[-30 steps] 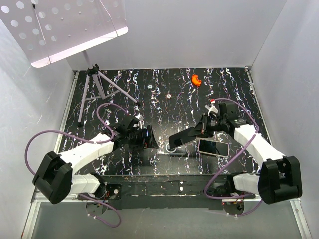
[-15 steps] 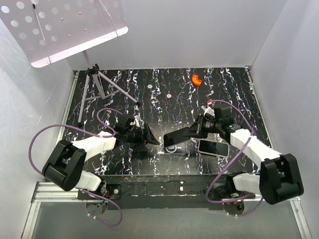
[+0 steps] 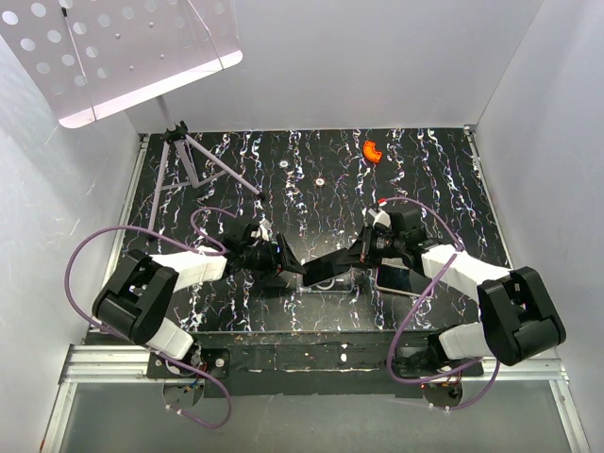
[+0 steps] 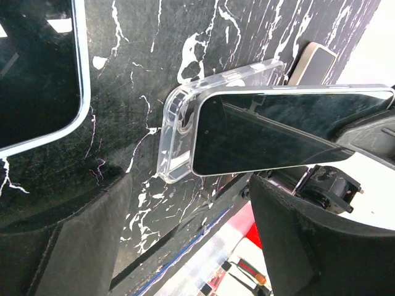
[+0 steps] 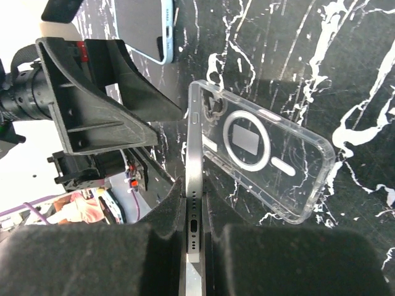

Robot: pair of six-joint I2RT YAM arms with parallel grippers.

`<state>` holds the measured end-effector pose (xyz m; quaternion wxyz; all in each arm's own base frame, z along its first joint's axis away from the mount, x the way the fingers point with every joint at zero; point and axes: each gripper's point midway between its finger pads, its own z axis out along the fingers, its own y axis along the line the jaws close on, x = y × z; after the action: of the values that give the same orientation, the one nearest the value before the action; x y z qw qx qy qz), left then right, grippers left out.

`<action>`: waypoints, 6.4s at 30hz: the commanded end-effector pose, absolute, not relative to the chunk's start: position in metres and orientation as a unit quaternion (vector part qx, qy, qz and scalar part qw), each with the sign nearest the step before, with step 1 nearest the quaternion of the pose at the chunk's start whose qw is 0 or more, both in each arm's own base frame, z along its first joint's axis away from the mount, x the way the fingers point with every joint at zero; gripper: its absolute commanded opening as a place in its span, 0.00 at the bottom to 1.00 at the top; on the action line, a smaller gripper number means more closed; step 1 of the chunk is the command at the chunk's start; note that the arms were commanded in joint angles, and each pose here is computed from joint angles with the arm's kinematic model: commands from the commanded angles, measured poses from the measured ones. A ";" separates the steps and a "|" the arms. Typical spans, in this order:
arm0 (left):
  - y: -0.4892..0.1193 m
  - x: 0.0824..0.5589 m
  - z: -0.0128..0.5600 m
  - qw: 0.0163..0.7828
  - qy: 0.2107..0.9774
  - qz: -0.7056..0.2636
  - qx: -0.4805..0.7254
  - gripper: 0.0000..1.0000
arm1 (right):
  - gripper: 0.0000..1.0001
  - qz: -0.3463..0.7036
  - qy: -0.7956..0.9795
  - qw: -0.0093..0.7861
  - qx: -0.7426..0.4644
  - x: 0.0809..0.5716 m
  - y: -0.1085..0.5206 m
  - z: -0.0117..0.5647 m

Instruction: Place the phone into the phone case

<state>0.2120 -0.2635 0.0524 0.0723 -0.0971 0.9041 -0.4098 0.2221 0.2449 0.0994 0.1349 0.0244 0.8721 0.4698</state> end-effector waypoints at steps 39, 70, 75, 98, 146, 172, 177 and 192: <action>-0.273 0.200 0.057 0.083 0.916 -0.388 -0.061 0.79 | 0.01 0.444 0.884 0.143 -0.009 0.192 0.253 0.046; -0.310 0.243 0.082 0.119 0.907 -0.403 -0.016 0.86 | 0.01 0.402 0.914 0.050 -0.002 0.162 0.249 0.030; -0.283 0.242 0.088 0.155 0.927 -0.342 -0.018 0.87 | 0.01 0.404 0.914 0.027 -0.005 0.153 0.255 0.028; -0.262 0.195 0.094 0.169 0.939 -0.300 -0.008 0.52 | 0.01 0.399 0.917 -0.014 -0.002 0.136 0.279 0.008; -0.253 0.169 0.049 0.046 0.928 -0.343 -0.135 0.61 | 0.01 0.262 0.957 0.121 -0.032 0.182 0.250 -0.011; -0.256 0.220 0.086 0.137 0.948 -0.283 -0.049 0.57 | 0.01 0.202 0.968 0.136 -0.061 0.196 0.230 -0.017; -0.265 0.212 0.094 0.138 0.948 -0.286 -0.031 0.44 | 0.01 0.201 0.969 0.132 -0.056 0.195 0.230 -0.018; -0.281 0.194 0.062 0.091 0.958 -0.270 -0.027 0.00 | 0.01 0.184 0.977 0.092 -0.048 0.188 0.228 -0.028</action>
<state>0.1955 -0.2850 0.0669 0.0886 -0.0198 0.9573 -0.2744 0.2008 0.3072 0.0614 0.1135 -0.0722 0.9004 0.4138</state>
